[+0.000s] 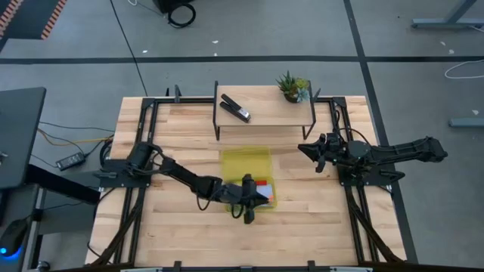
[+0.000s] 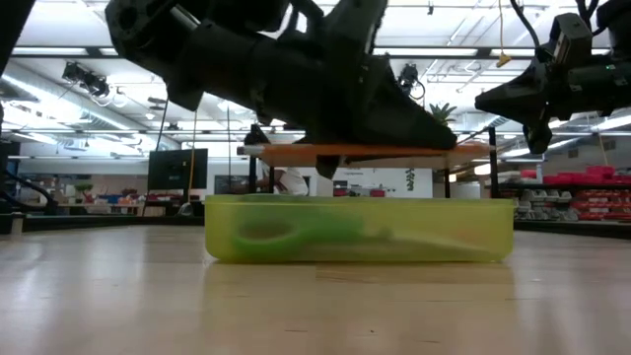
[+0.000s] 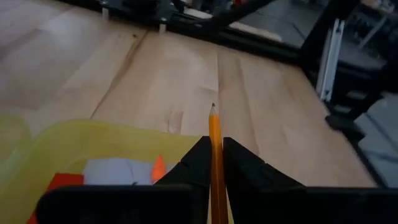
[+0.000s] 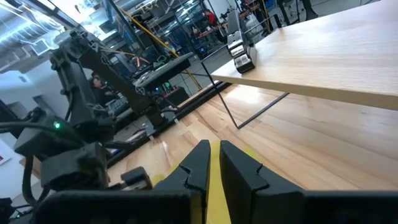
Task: Pack school essentials
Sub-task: Put the yellow pencil into the yellow supply box, then return to Home Position
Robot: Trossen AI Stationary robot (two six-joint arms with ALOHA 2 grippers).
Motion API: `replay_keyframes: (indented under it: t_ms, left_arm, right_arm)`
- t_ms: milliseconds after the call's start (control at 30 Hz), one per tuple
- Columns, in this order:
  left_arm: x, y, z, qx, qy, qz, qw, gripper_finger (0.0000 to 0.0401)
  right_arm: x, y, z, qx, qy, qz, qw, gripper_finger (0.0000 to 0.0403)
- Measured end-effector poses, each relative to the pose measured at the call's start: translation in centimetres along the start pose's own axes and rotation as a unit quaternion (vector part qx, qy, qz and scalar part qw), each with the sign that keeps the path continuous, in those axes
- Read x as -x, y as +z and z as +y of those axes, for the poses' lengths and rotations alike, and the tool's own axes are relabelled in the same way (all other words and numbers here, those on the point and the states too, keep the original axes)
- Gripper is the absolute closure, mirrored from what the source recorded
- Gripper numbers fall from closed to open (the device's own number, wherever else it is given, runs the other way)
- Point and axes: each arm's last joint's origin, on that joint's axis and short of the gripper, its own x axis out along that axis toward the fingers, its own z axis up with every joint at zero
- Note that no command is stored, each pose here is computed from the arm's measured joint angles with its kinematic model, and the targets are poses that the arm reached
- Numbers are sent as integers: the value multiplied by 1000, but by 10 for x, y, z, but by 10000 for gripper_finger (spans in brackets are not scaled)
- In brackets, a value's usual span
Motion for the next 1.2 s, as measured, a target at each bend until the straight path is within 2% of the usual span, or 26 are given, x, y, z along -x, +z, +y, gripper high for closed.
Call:
replay_keyframes:
  t_ms: [133, 400, 567, 700, 767, 867, 1200]
  left_arm:
    - [-7, -4, -1, -25, 4, 13, 1000, 346]
    - [-6, -3, -2, -14, 4, 16, 1000, 258]
    - [5, 17, -9, -13, -2, 6, 1000, 227]
    - [22, 42, -12, -19, 24, 5, 1000, 233]
    - [31, 48, -11, -26, 50, 20, 998, 244]
    - [46, 56, -7, -24, 58, 16, 998, 264]
    - [125, 51, 27, 7, 95, -41, 995, 312]
  right_arm:
    - [0, 0, 0, 0, 0, 0, 1000, 361]
    - [0, 0, 0, 0, 0, 0, 1000, 361]
    - [0, 0, 0, 0, 0, 0, 1000, 361]
    - [0, 0, 0, 0, 0, 0, 1000, 361]
    - [0, 0, 0, 0, 0, 0, 1000, 361]
    - [0, 0, 0, 0, 0, 0, 1000, 361]
    - [0, 0, 0, 0, 0, 0, 1000, 361]
